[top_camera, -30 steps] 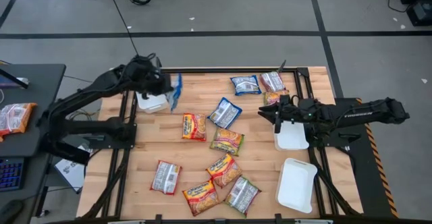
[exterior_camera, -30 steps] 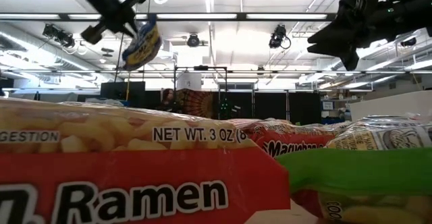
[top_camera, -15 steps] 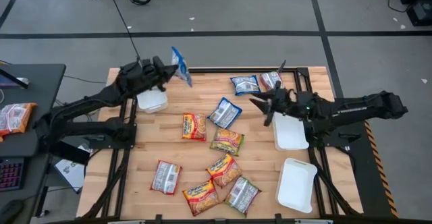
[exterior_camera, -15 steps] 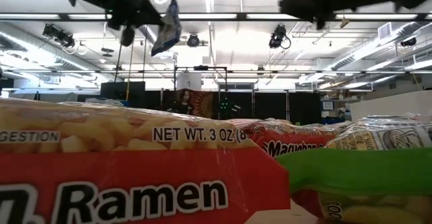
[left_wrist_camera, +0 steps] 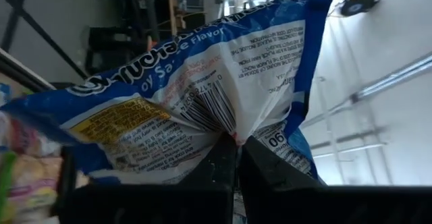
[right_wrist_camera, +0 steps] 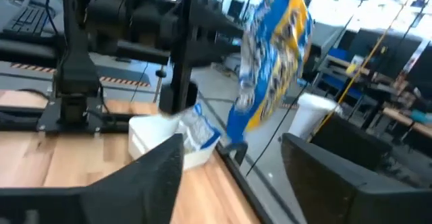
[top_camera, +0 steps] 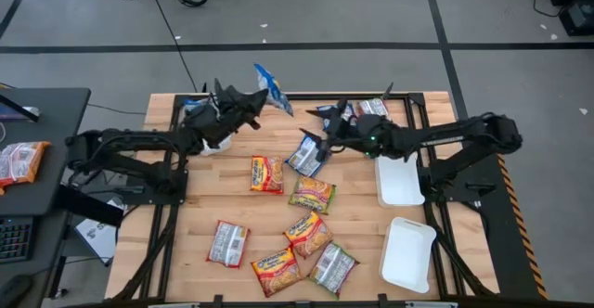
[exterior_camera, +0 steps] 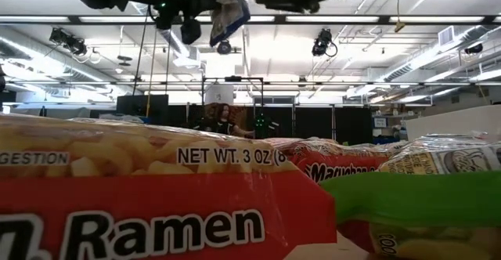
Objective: Sort Maruchan noodles
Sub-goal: Put the blue noodle pack into the top left white bin
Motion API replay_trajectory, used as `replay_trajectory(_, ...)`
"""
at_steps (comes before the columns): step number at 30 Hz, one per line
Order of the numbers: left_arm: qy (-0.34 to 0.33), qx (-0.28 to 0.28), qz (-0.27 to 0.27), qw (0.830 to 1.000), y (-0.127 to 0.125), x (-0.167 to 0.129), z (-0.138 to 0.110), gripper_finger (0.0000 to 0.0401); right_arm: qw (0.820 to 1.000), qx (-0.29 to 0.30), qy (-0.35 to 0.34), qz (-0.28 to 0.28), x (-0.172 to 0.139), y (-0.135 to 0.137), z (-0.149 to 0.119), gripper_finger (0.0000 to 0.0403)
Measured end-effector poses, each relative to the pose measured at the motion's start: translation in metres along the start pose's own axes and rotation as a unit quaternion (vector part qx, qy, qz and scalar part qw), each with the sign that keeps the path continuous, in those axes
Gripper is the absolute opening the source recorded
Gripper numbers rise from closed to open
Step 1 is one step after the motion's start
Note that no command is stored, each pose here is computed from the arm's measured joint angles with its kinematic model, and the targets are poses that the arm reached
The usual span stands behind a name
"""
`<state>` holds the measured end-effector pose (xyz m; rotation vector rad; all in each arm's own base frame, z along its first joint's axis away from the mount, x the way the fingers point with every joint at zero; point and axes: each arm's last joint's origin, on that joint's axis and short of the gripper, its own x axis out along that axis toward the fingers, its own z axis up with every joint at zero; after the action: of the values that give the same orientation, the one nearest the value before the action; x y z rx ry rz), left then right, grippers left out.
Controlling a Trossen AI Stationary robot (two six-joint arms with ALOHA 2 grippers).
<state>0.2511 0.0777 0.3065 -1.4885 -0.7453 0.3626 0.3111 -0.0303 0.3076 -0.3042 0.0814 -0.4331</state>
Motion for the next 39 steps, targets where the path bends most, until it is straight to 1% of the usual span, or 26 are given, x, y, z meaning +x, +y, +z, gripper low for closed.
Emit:
replay_trajectory(3,-0.002,-0.013,-0.021,1.000,-0.001,-0.001,-0.007,0.0011,1.000,0.002,-0.014,-0.006,0.009,0.000,0.005,0.0291)
replay_trajectory(6,-0.002,-0.015,-0.029,0.999,-0.002,-0.002,-0.011,0.0011,0.999,0.016,-0.027,-0.007,0.018,-0.001,0.004,0.0302)
replay_trajectory(9,-0.001,-0.006,-0.029,1.000,-0.002,-0.002,-0.011,0.0011,0.999,0.037,-0.035,-0.012,0.029,0.000,0.000,0.0300)
replay_trajectory(12,0.000,-0.006,-0.029,1.000,-0.002,-0.002,-0.012,0.0011,0.997,0.052,-0.048,-0.018,0.040,0.001,-0.002,0.0283)
replay_trajectory(16,0.000,-0.006,-0.029,1.000,-0.002,-0.002,-0.012,0.0011,0.998,0.048,-0.041,-0.021,0.056,0.005,-0.010,0.0245)
replay_trajectory(19,-0.001,-0.006,-0.030,1.000,-0.002,-0.002,-0.012,0.0011,0.998,0.047,-0.037,-0.032,0.065,0.003,-0.011,0.0205)
replay_trajectory(25,0.003,-0.003,-0.031,1.000,-0.003,-0.002,-0.012,0.0011,0.995,0.052,-0.042,-0.068,0.068,-0.010,-0.009,0.0101)
replay_trajectory(28,0.001,0.021,-0.031,0.999,-0.002,-0.002,-0.011,0.0015,0.995,0.055,-0.040,-0.074,0.067,-0.017,-0.008,0.0050)
replay_trajectory(29,0.000,0.028,-0.031,0.999,-0.002,-0.001,-0.011,0.0020,0.995,0.053,-0.037,-0.071,0.066,-0.019,-0.007,0.0038)
replay_trajectory(31,0.002,0.047,-0.032,0.998,-0.003,-0.001,-0.008,0.0037,0.996,0.051,-0.025,-0.067,0.063,-0.021,-0.005,0.0037)
replay_trajectory(33,0.009,0.064,-0.044,0.997,-0.005,0.001,-0.005,0.0062,0.996,0.059,-0.007,-0.061,0.057,-0.024,-0.002,0.0037)
replay_trajectory(36,0.029,0.099,-0.071,0.992,-0.011,0.005,0.000,0.0109,0.995,0.086,0.024,-0.048,0.043,-0.031,0.006,0.0037)
replay_trajectory(39,0.056,0.156,-0.086,0.982,-0.025,0.013,0.000,0.0162,0.992,0.102,0.066,-0.024,0.027,-0.039,0.010,0.0037)
